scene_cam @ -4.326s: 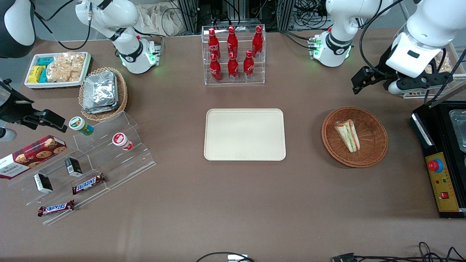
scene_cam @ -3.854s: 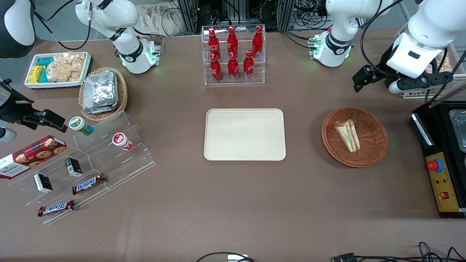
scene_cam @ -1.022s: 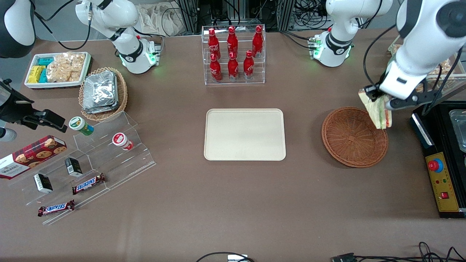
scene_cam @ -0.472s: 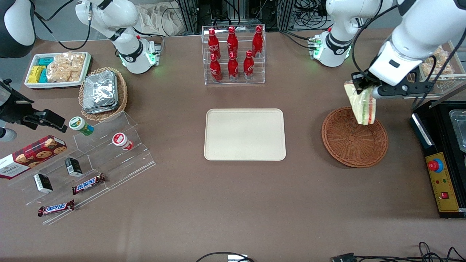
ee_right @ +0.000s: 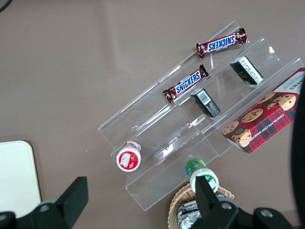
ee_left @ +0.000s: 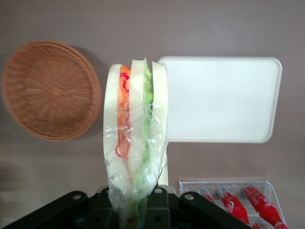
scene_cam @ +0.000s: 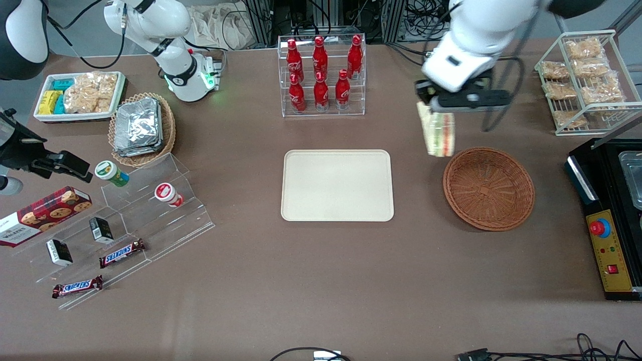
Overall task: Place sandwich from basket to tray
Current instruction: 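Carry the held sandwich toward the cream tray, then lower the sandwich onto the tray with the left gripper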
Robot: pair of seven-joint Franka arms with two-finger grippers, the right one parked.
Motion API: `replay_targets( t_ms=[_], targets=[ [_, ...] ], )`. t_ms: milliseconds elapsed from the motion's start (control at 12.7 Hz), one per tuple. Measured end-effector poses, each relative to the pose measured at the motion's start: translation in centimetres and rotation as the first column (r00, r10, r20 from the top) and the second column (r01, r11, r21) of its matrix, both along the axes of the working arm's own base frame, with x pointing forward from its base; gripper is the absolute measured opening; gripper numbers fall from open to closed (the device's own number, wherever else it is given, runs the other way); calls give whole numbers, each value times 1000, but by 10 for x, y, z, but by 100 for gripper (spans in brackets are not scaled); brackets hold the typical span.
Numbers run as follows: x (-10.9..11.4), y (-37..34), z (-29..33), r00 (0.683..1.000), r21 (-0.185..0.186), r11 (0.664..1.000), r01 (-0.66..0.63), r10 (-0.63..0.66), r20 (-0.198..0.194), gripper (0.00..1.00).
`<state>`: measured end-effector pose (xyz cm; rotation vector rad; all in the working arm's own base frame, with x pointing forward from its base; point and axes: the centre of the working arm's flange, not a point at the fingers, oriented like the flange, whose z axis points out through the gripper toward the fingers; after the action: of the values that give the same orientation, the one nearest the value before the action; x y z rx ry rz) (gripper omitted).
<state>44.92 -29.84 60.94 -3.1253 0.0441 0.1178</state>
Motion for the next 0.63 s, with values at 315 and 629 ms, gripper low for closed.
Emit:
replay_targets(
  t_ms=[315, 629],
  targets=[
    [12, -37, -89, 999, -34, 999, 37, -38, -21, 19],
    [10, -34, -225, 998, -39, 998, 47, -48, -27, 19]
  ],
)
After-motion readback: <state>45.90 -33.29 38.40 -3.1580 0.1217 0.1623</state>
